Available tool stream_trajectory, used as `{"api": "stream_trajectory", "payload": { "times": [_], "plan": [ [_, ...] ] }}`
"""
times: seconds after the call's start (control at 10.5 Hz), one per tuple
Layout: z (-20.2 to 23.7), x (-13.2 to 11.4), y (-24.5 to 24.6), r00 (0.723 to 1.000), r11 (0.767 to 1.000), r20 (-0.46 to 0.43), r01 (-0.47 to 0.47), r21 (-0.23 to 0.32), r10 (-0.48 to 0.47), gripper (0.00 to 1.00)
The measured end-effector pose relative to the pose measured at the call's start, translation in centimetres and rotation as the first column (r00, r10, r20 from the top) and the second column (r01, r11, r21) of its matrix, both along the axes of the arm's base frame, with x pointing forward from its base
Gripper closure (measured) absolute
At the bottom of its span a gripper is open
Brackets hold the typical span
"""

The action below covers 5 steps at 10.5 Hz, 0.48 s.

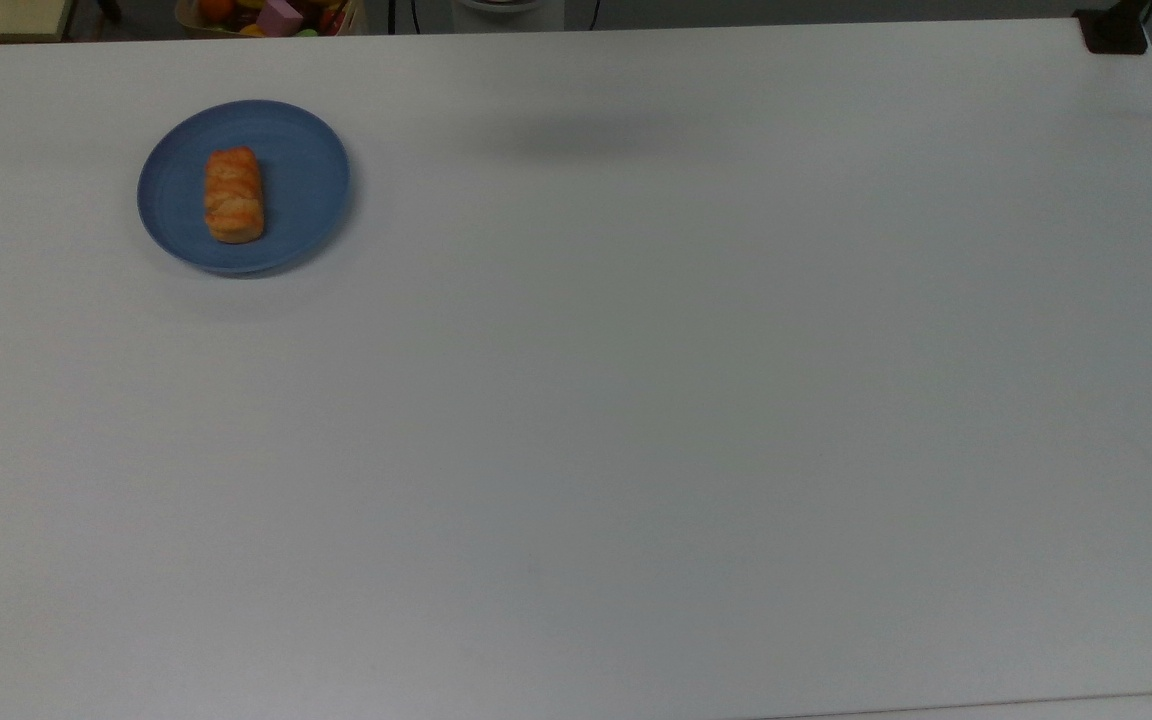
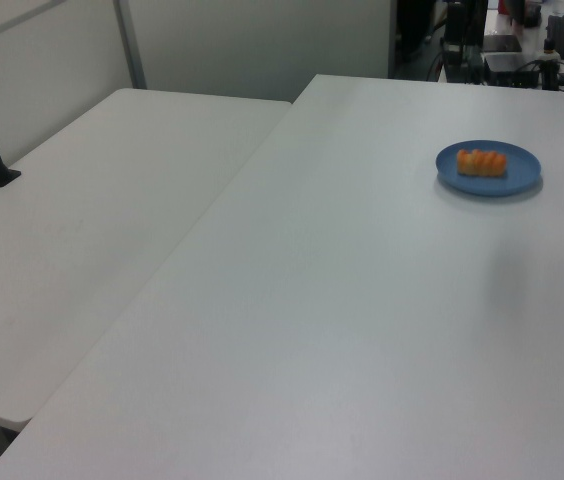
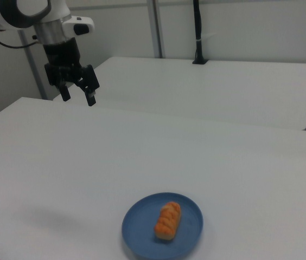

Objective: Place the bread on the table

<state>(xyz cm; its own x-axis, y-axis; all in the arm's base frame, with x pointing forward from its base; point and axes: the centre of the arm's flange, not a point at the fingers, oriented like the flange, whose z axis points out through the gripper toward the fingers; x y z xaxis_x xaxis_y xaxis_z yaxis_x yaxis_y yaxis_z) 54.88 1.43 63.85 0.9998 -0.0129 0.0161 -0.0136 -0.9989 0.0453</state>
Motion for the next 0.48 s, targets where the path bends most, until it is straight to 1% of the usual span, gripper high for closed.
{"api": "stream_trajectory", "payload": {
  "times": [0.19,0.29,0.38,0.48],
  "plan": [
    [-0.1,0.0,0.0,1.000,1.000,-0.002,-0.005,0.000,0.005,0.00],
    [-0.1,0.1,-0.5,1.000,1.000,-0.004,-0.025,-0.003,0.025,0.00],
    [-0.2,0.1,-1.8,0.999,0.999,-0.007,-0.050,-0.003,0.050,0.00],
    [-0.2,0.1,-3.6,0.998,0.999,-0.009,-0.054,-0.004,0.054,0.00]
  ]
}}
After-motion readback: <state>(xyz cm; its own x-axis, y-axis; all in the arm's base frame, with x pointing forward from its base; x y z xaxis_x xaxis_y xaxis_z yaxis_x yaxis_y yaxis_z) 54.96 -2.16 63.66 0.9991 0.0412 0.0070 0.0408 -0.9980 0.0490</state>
